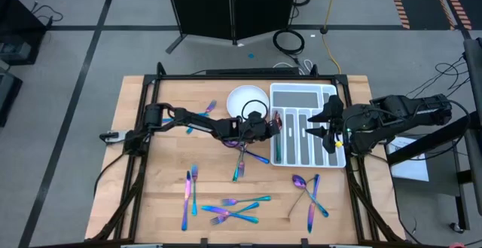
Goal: Sort silverware
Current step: Put the purple spoon into the white silverware tray
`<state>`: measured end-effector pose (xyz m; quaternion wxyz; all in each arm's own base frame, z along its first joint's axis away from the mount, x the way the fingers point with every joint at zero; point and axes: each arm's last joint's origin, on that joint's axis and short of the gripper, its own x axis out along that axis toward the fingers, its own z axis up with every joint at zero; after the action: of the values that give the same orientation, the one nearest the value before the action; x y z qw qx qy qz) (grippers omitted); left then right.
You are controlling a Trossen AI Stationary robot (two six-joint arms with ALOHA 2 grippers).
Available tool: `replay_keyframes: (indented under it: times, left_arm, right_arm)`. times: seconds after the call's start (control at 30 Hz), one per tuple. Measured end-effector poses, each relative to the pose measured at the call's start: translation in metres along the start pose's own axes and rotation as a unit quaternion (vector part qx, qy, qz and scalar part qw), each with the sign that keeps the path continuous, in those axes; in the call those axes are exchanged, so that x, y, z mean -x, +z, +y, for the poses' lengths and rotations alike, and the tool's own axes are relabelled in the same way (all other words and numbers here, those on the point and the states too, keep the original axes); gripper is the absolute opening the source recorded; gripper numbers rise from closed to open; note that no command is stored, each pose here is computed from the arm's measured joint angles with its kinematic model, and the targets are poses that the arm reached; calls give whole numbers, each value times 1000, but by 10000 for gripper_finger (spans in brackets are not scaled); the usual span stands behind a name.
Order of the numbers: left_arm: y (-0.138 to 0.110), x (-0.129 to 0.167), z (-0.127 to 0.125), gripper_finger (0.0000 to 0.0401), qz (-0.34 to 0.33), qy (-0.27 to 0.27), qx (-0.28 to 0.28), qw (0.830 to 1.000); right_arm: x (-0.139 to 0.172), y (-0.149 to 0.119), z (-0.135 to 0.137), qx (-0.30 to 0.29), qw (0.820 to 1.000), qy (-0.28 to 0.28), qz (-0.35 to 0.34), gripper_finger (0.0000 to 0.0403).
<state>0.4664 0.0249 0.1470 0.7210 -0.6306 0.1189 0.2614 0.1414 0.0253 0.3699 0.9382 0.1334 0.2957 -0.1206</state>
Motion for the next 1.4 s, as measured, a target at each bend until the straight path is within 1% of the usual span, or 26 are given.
replay_keyframes:
  times: [0.27,0.4,0.8,1.03,1.2,1.23,1.3,1.4]
  left_arm:
    - [-1,-1,4,0,5,14,14,1000]
    - [1,-2,3,3,10,6,17,1000]
    - [2,-2,3,73,25,5,19,1000]
    - [10,-4,4,82,33,5,62,997]
    - [15,-5,3,82,41,1,66,997]
    - [16,-4,3,82,42,-3,63,997]
    - [20,-1,-6,82,45,-32,40,998]
    - [26,17,-32,82,38,-89,-8,995]
  right_arm:
    - [0,2,1,-3,1000,4,-8,183]
    - [0,3,2,-7,1000,9,-17,183]
    - [0,4,2,-21,999,12,-22,183]
    - [0,5,2,-22,999,12,-22,183]
    - [0,4,2,-22,999,13,-21,183]
    - [0,4,2,-22,999,13,-21,183]
    - [0,4,2,-22,999,13,-20,183]
    - [0,4,2,-22,999,15,-18,183]
